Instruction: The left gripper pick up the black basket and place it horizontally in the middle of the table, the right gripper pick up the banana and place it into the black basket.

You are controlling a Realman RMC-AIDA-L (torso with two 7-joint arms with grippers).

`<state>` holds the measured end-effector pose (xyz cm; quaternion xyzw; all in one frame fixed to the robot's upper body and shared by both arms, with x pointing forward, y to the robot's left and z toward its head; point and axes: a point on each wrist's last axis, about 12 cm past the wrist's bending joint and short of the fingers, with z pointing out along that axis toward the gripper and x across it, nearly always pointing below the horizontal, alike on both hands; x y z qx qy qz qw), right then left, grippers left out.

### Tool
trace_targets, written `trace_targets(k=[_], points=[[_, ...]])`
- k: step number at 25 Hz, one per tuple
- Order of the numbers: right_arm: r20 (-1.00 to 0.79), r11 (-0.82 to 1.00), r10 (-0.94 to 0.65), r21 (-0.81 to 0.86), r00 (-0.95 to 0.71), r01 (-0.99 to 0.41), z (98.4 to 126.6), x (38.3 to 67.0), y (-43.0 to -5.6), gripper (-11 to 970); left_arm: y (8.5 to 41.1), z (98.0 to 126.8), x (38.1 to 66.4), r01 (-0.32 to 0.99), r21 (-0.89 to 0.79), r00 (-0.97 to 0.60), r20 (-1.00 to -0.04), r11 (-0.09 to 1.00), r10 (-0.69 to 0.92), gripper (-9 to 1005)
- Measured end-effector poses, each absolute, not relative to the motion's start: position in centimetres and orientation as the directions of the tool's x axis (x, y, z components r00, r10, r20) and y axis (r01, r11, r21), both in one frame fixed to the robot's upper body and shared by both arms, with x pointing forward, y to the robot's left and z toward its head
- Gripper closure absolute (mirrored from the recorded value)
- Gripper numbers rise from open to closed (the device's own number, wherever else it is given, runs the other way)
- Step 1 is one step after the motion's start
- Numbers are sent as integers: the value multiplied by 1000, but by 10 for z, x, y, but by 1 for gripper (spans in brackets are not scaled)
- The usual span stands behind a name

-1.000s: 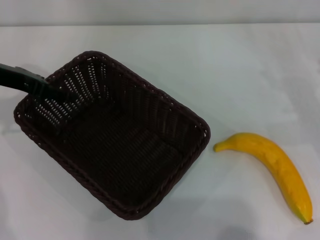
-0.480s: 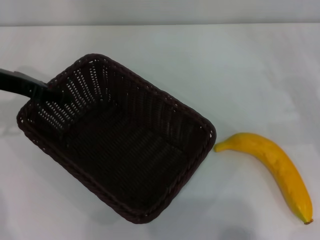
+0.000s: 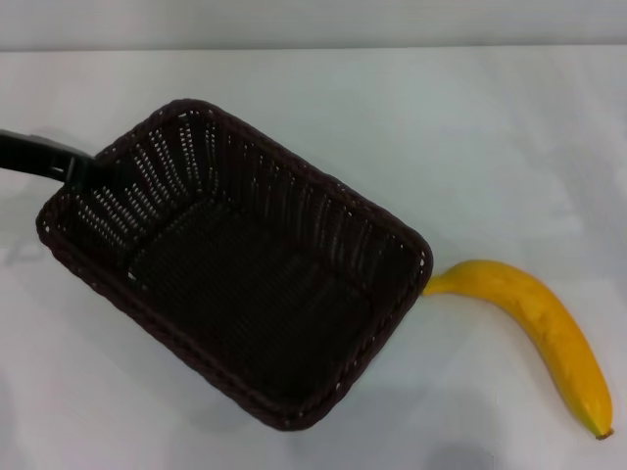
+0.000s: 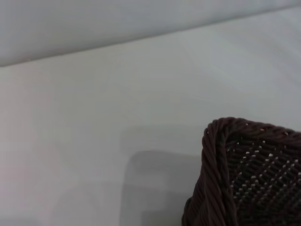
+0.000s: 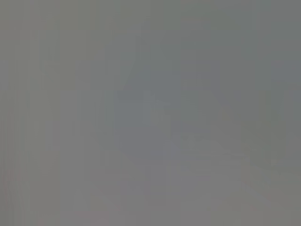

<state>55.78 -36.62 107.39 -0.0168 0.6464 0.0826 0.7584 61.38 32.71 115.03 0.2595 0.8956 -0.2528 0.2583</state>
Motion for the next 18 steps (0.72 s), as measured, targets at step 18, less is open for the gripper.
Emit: trace_targets(k=[18], points=[[-971,999,-32,-33,235,0,1122,573,-427,98,321,1172,621,195,-662,-856,-475,723,-205,837]])
